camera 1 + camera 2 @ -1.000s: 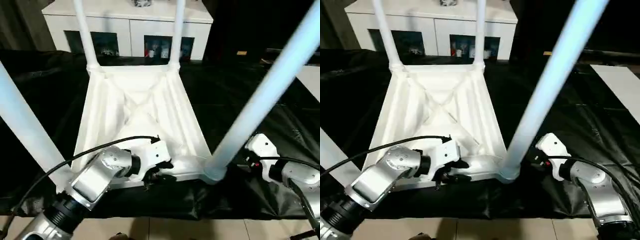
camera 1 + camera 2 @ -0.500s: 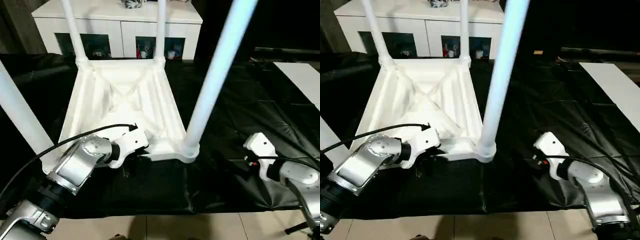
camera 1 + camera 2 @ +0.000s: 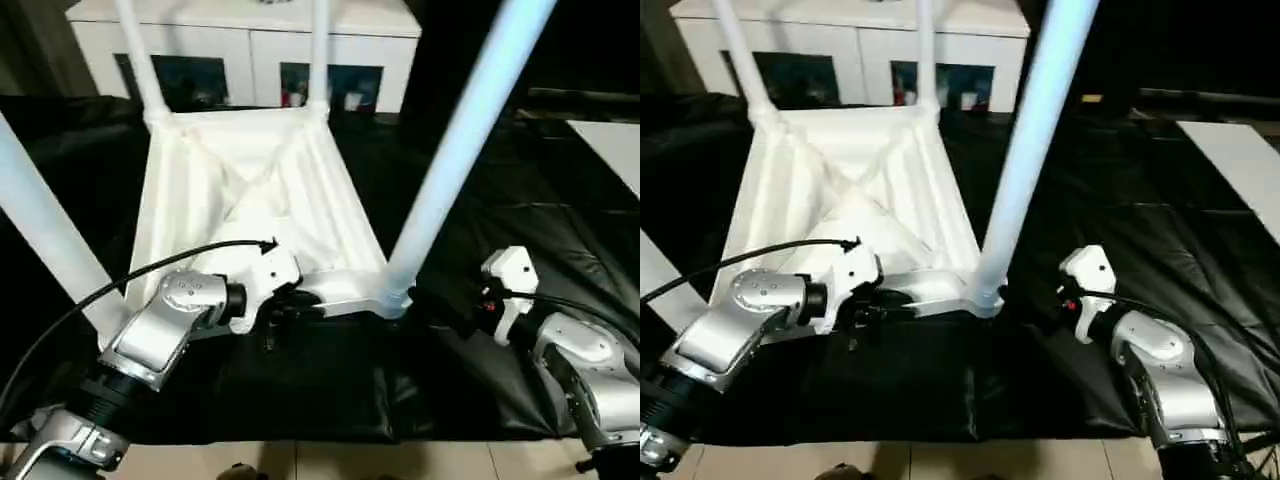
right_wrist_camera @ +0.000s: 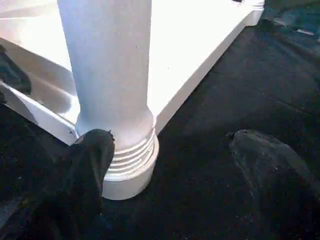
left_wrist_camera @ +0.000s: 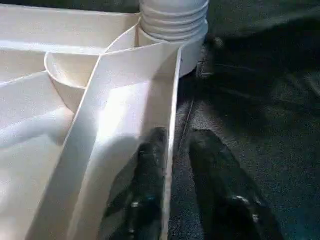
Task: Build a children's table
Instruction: Rotate leg to tighten
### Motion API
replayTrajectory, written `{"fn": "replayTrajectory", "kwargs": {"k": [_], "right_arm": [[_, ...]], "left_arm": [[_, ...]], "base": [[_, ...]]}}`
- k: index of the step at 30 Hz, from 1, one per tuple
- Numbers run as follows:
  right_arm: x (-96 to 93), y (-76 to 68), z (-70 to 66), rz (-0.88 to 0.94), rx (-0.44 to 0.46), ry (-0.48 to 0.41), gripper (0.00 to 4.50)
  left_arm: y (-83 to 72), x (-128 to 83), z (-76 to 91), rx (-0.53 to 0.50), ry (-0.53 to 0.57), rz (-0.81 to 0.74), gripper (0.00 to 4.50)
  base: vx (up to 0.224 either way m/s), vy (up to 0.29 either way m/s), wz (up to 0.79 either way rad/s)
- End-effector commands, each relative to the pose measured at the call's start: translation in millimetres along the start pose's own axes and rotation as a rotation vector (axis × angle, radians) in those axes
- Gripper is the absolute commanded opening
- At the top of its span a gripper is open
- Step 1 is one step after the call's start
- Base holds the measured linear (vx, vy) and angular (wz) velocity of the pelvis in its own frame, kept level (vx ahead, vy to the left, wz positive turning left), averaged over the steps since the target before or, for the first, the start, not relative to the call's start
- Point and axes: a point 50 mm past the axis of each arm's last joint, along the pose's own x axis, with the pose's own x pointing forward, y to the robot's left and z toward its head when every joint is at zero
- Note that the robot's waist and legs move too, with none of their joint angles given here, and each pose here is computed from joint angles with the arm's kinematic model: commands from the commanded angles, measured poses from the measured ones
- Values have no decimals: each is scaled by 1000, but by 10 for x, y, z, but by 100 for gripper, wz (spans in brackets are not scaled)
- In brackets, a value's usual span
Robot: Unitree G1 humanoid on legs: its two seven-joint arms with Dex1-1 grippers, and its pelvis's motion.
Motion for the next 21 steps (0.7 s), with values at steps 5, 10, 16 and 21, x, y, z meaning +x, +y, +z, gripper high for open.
{"fn": "replayTrajectory", "kwargs": {"k": [5, 10, 16, 21], "right_arm": [[-36, -45, 75, 17, -22, 0, 422], [-39, -50, 81, 17, -28, 4, 422], [-47, -39, 67, 22, -33, 13, 422], [-49, -31, 66, 29, -39, 20, 422]], "left_arm": [[33, 146, 46, 20, 21, 13, 140], [54, 276, 58, -35, 22, 59, 176], [89, 416, 78, 0, 46, 122, 215], [74, 450, 19, -18, 111, 79, 215]], "base": [[0, 0, 0], [0, 0, 0], [0, 0, 0], [0, 0, 0]]}}
